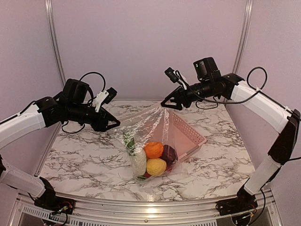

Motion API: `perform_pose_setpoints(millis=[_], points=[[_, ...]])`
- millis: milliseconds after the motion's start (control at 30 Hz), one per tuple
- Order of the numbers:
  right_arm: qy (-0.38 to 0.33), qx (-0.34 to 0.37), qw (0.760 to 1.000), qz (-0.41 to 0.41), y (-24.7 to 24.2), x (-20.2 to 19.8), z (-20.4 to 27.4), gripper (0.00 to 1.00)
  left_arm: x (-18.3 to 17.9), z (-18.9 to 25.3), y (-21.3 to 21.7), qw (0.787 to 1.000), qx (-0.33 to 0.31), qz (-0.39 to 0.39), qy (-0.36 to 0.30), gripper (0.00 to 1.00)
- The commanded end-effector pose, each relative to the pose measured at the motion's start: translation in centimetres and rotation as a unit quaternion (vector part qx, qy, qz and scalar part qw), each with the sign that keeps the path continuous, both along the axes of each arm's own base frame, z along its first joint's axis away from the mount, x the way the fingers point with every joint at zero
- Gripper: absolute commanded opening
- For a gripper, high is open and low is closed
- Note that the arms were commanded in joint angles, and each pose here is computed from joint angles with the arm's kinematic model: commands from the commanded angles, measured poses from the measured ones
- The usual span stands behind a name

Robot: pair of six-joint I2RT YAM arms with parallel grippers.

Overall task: Place the food in the zip-top bag and seal the zipper
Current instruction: Zip the zipper of the food storage bag, then reset both arms

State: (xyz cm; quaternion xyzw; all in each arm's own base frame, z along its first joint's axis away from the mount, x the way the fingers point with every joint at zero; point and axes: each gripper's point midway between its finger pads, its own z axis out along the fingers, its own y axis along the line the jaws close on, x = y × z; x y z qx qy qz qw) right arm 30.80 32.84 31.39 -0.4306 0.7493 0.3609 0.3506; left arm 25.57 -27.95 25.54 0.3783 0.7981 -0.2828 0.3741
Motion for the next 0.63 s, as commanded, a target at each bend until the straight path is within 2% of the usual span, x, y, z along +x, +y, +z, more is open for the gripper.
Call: perform_pose_setpoints(millis=[0, 67, 100, 167, 200, 267, 333, 400, 500, 600], points=[[-0.038, 0.035, 0.998, -0.032, 0.2, 1.8, 4.9, 0.65, 3.4, 3.2, 1.1, 0.996, 0.01, 0.077, -0.052, 0.52], [-0.052, 0.044, 0.997, -0.045, 0.0, 2.0, 6.5, 0.77, 3.7, 5.1, 1.4, 0.993, -0.008, 0.091, -0.076, 0.66], [-0.06, 0.049, 0.996, -0.052, -0.2, 2.1, 7.4, 0.83, 3.8, 6.3, 1.6, 0.991, -0.021, 0.099, -0.091, 0.77], [-0.082, 0.058, 0.992, -0.078, -1.0, 2.4, 9.4, 0.97, 4.0, 8.6, 2.4, 0.985, -0.045, 0.122, -0.117, 0.91], [-0.093, 0.059, 0.989, -0.098, -1.5, 2.7, 10.1, 0.98, 4.1, 9.6, 2.8, 0.981, -0.052, 0.135, -0.131, 0.98], [-0.111, 0.054, 0.977, -0.171, -3.3, 4.2, 11.1, 0.99, 4.6, 11.3, 4.1, 0.971, -0.057, 0.169, -0.159, 0.99], [-0.128, 0.047, 0.951, -0.278, -6.4, 6.1, 11.7, 0.99, 5.4, 12.4, 6.2, 0.955, -0.058, 0.234, -0.171, 0.99], [-0.153, 0.038, 0.921, -0.355, -9.1, 7.3, 12.4, 0.99, 6.4, 13.4, 9.3, 0.927, -0.047, 0.319, -0.192, 0.99], [-0.178, 0.035, 0.881, -0.438, -12.4, 7.9, 13.6, 0.98, 6.7, 14.3, 12.5, 0.894, -0.032, 0.393, -0.215, 0.99], [-0.192, 0.032, 0.858, -0.474, -14.2, 7.8, 13.9, 0.99, 6.5, 14.6, 14.5, 0.87, -0.031, 0.438, -0.224, 0.99]])
